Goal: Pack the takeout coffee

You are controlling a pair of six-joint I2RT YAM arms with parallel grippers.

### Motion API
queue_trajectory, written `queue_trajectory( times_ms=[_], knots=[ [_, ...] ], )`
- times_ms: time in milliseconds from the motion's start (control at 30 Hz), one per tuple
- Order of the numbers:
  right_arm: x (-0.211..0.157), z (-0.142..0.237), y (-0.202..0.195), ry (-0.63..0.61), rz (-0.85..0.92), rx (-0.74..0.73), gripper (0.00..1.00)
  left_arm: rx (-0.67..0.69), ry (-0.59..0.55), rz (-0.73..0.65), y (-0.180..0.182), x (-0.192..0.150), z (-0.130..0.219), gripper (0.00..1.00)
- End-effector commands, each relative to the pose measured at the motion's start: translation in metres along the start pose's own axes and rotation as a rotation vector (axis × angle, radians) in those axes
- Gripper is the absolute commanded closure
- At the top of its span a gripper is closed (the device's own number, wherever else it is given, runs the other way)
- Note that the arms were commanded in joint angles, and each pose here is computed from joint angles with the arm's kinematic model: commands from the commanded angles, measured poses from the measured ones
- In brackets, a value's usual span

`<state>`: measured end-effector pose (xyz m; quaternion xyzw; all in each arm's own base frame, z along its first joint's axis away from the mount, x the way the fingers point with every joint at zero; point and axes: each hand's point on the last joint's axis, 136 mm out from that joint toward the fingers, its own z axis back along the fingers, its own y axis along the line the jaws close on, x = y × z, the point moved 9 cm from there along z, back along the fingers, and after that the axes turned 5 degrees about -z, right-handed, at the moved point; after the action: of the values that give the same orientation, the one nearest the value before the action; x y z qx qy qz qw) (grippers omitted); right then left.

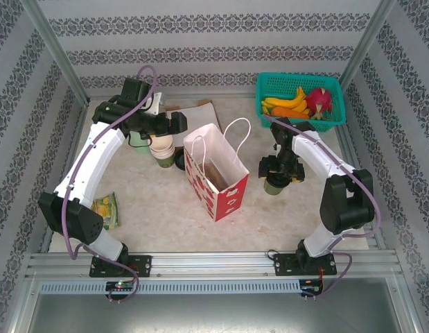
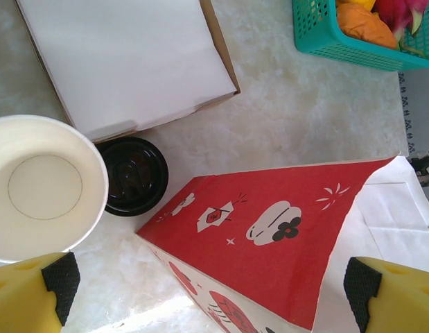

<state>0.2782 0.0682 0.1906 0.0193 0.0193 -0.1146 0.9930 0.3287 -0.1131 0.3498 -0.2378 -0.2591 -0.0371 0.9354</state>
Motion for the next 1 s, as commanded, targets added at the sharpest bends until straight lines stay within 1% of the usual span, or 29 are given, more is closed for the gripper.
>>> queue_trajectory(
  times_ms=[0,167,333,467,567,633,733,800,967],
  knots=[
    [-0.001,0.005,0.005,-0.012,0.000,0.013,0.02,0.008,-0.039,0.006,0.003,0.005,0.003,0.00],
    [0.001,0.001,0.009,-0.009,0.004,0.021,0.03,0.007,-0.044,0.000,0.004,0.004,0.002,0.00],
    [0.000,0.004,0.010,-0.024,0.010,0.009,0.15,0.004,-0.052,0.001,0.005,0.002,0.001,0.00],
    [-0.003,0.009,0.011,-0.042,0.034,-0.004,0.22,0.010,-0.058,-0.002,0.008,0.001,-0.003,0.00],
    [-0.009,0.021,0.009,-0.057,0.058,-0.008,0.26,-0.035,-0.068,-0.010,0.007,0.003,-0.001,0.00],
    [-0.015,0.033,0.006,-0.062,0.078,-0.009,0.26,-0.087,-0.076,-0.017,0.006,0.006,0.001,0.00],
    [-0.027,0.051,0.000,-0.058,0.117,-0.011,0.24,-0.156,-0.081,-0.100,0.003,0.011,-0.002,0.00],
    [-0.036,0.063,-0.003,-0.053,0.142,-0.004,0.25,-0.186,-0.066,-0.180,0.001,0.015,-0.008,0.01],
    [-0.057,0.093,-0.011,-0.043,0.182,0.002,0.28,-0.213,-0.044,-0.365,-0.009,0.023,-0.025,0.05]
  ],
)
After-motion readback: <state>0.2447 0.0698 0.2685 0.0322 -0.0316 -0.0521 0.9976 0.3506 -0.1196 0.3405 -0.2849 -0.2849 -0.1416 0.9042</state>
